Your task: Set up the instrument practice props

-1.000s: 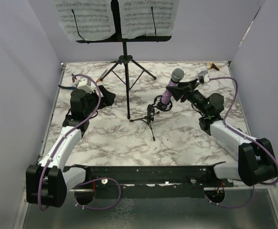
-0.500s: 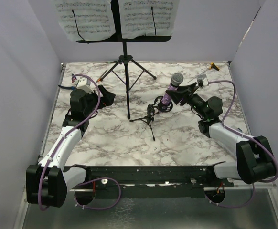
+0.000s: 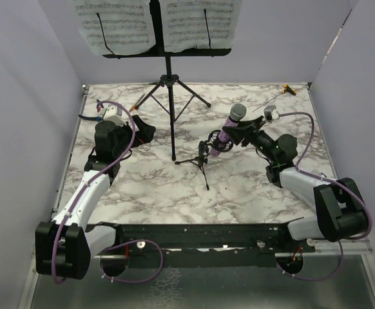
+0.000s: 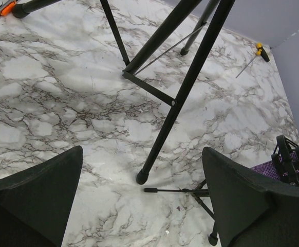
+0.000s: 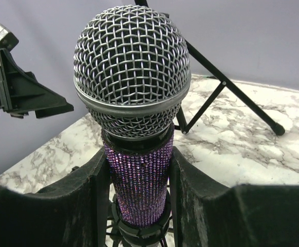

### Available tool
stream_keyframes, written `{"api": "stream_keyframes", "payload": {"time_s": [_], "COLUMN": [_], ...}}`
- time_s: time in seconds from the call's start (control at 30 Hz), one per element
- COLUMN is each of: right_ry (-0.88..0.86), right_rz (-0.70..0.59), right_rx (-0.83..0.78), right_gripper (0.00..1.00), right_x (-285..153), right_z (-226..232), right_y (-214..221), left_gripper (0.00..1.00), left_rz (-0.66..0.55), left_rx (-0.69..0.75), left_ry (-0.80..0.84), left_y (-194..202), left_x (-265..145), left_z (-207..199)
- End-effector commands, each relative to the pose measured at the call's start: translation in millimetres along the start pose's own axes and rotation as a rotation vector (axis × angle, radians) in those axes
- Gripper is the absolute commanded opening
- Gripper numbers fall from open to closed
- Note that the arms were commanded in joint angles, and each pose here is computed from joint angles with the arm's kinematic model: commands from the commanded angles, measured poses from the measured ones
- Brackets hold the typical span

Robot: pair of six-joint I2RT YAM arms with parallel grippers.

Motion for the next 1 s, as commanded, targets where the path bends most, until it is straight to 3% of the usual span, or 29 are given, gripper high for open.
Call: {"api": "stream_keyframes", "payload": {"time_s": [0.0,0.3,0.47,0.97], "right_ry": [-0.04,-0.056,-0.055,0.003], "right_rz": [0.027,0.103,0.107,0.055], "right_rx": [0.021,0.078,0.082,0.048], "right_gripper": [0.01,0.01,0.08,0.64], "right_x": [-6,-17,-16,-10], "right_z": [6,12,12,10], "right_y": [16,47,49,6], "left_gripper": [0.98,0.98,0.98,0.99], "left_rz": [0.007,0.008,0.012,0.011], "left_rx": [-0.004,-0.008,-0.014,-0.017], "left_ry": [0.017,0.017,0.021,0.022], "left_y": [3,3,3,3], "left_x": [0,1,1,1], "left_z": [1,2,1,1]}}
Point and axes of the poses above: each gripper's point midway between its finger pads, its own x axis out along the fingers, its own z axis along the line the jaws close on, y = z × x, the point moved 1 cm from there along -x, back along the fingers, and after that the axes turned 8 degrees about -x, right-handed, at the moved point
